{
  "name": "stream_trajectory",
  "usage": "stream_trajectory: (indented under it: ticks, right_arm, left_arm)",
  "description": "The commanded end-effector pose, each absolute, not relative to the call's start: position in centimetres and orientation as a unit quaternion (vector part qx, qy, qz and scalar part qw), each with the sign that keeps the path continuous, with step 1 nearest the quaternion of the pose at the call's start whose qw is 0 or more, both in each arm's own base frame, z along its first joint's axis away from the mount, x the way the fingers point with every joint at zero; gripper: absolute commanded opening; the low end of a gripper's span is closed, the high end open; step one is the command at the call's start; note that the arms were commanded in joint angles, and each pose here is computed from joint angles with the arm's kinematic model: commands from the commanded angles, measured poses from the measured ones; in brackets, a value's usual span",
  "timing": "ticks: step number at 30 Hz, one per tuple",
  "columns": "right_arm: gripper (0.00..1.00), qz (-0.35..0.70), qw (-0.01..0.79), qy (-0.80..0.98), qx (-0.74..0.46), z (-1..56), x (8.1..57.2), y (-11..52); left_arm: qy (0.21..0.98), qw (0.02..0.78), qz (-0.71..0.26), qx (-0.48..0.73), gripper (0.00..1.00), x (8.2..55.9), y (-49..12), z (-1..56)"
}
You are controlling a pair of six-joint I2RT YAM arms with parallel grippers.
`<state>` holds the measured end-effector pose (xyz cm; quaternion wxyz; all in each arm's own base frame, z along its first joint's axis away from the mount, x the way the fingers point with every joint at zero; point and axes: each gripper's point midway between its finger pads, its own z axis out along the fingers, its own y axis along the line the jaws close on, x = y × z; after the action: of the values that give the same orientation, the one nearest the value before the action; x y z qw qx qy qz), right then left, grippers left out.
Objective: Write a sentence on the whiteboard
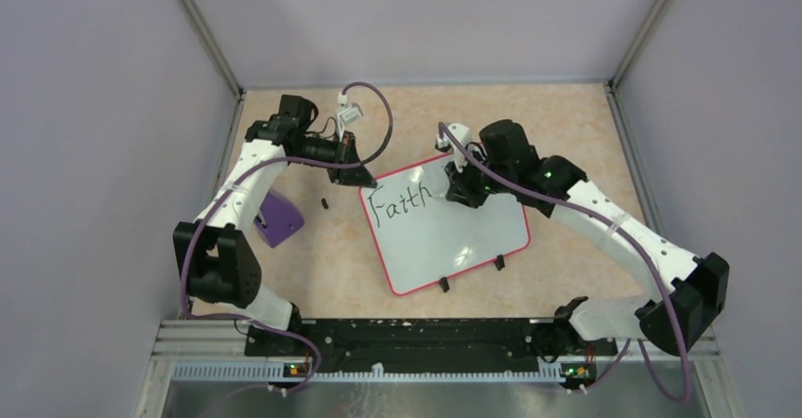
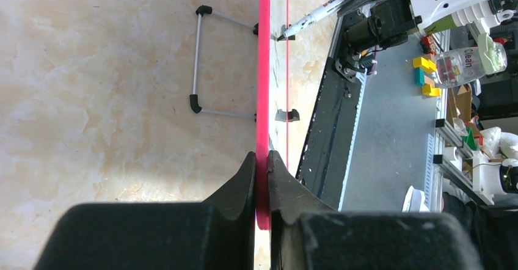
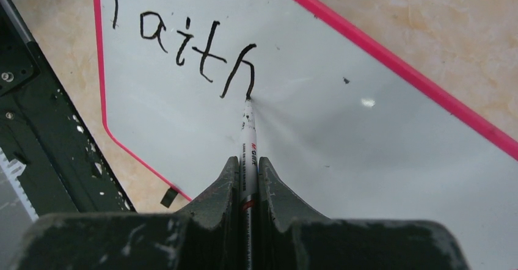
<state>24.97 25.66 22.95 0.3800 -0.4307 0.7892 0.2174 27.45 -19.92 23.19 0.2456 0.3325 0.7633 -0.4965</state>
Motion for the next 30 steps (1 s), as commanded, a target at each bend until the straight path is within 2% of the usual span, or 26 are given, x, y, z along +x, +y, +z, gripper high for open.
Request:
stream_trajectory:
  ticks: [1,10,22,30]
  right_arm:
    - [0.00,0.207,0.386,0.789,-0.430,22.4,24.9,24.7]
    - [0.00,0.222,0.363,0.789,-0.443,21.3,23.6,24.8]
    - [0.00,0.286,0.375,0.742,-0.476,26.6,21.7,26.3]
    - [0.00,0.297,0.380,0.746,-0.459,27.3,22.9,24.7]
  left_arm:
    - [0.761,0.247,-0.493,0.341,0.00,27.1,-20.0,23.0]
    - [0.762,0.247,-0.492,0.341,0.00,27.0,-20.0,23.0]
    - [0.765,0.250,-0.483,0.344,0.00,27.2,-19.8,22.8]
    - [0.774,0.242,-0.471,0.347,0.00,27.9,-19.6,22.2]
